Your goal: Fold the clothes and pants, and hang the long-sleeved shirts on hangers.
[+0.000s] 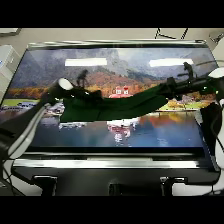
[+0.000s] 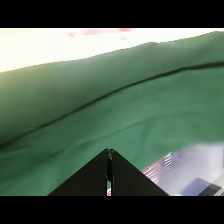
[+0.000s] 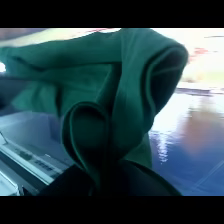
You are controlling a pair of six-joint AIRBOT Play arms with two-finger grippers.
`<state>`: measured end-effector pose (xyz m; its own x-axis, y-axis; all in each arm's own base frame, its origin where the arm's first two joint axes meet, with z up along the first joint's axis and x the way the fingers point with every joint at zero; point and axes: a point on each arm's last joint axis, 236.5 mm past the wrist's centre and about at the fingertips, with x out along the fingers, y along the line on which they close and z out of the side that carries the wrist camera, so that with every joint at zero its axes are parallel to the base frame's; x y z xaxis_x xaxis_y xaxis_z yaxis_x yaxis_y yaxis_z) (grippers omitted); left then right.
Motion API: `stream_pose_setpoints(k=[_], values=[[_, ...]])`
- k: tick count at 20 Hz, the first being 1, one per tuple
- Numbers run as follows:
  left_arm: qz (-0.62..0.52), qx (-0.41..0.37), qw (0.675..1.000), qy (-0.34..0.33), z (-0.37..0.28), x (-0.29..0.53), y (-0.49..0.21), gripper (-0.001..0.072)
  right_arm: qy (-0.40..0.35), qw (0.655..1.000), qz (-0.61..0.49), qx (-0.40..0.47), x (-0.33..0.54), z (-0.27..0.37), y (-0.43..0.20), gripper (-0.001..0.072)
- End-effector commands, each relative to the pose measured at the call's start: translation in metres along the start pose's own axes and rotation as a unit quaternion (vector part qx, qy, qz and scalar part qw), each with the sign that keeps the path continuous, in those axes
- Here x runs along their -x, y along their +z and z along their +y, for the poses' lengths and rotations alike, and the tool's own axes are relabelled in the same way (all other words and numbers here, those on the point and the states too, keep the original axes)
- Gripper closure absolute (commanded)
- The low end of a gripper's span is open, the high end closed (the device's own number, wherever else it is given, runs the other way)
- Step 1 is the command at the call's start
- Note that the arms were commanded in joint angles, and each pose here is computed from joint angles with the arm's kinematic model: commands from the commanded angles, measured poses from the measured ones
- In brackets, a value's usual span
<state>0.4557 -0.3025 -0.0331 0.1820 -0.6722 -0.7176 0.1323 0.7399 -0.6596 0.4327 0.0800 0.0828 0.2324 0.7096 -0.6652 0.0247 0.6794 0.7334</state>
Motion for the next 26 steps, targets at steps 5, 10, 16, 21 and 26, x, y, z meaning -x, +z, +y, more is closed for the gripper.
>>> stream_pose_setpoints(k=[5, 10, 16, 21, 26], values=[[0.04, 0.16, 0.979, -0.116, -0.085, -0.126, -0.069, 0.0684, 0.023, 0.993, -0.038, 0.105, 0.038, 0.121, -0.049, 0.0671], [-0.018, 0.246, 0.952, -0.18, -0.148, -0.161, -0.074, 0.0685, 0.029, 0.993, -0.073, 0.093, 0.029, 0.125, -0.027, 0.0671], [-0.066, 0.135, 0.983, -0.106, -0.058, -0.074, 0.017, 0.069, 0.088, 0.99, -0.047, 0.096, -0.047, 0.157, -0.02, 0.0671], [-0.197, 0.079, 0.972, 0.105, 0.094, 0.178, 0.102, 0.0689, 0.165, 0.985, -0.008, 0.049, -0.163, 0.193, -0.033, 0.0671], [-0.358, 0.056, 0.919, 0.156, 0.088, 0.388, 0.095, 0.0687, 0.174, 0.98, 0.059, -0.081, -0.293, 0.168, -0.073, 0.067]])
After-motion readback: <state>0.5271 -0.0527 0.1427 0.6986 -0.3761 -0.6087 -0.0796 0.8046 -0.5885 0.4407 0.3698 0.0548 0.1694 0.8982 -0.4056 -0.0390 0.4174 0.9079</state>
